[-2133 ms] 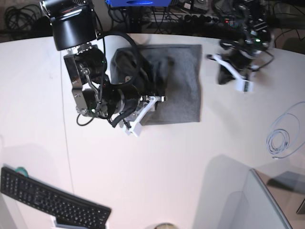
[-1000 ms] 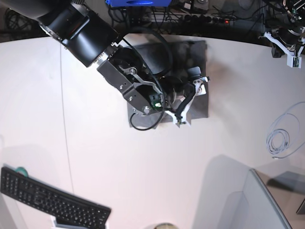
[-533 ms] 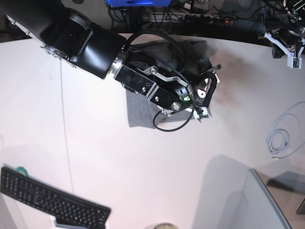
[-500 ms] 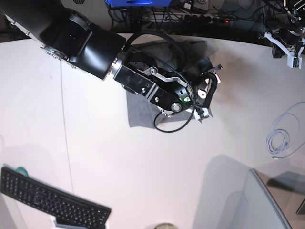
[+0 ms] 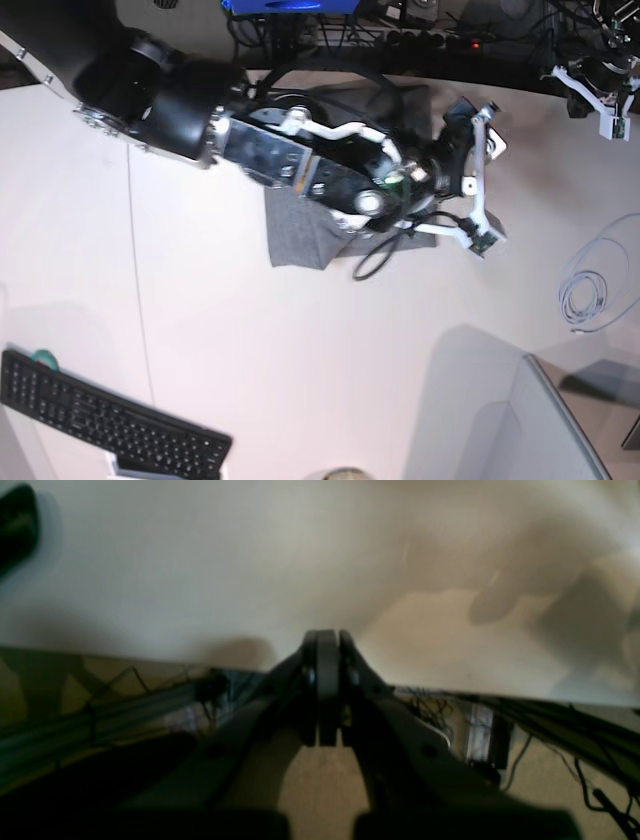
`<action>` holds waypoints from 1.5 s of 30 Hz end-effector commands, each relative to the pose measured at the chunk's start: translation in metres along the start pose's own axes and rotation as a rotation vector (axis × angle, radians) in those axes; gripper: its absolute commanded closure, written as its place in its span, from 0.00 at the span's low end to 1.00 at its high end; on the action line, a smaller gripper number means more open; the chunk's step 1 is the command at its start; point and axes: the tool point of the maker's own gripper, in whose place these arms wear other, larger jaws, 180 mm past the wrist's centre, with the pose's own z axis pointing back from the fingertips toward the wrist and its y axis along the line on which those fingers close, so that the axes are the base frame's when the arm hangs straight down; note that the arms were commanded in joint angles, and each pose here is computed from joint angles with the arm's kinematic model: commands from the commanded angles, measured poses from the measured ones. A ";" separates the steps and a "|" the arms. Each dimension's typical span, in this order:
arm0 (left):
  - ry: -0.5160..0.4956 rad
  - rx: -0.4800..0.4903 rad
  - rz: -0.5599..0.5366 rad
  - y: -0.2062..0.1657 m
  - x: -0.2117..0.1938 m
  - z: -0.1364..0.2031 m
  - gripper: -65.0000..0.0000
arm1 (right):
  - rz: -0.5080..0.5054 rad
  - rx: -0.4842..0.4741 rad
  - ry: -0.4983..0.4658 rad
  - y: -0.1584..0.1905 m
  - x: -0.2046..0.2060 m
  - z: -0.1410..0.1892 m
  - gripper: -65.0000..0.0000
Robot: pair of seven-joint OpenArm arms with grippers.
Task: Layout the t-shirt on the table in an organized manner, then fold the t-shirt properly
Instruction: 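Sweep the right gripper across the shirt toward the left gripper's side, then press and smooth the folded shirt with the right gripper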
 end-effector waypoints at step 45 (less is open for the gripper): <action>-0.072 0.092 0.038 0.037 0.017 0.015 1.00 | -0.410 -0.164 -0.066 -0.127 -0.040 -0.024 1.00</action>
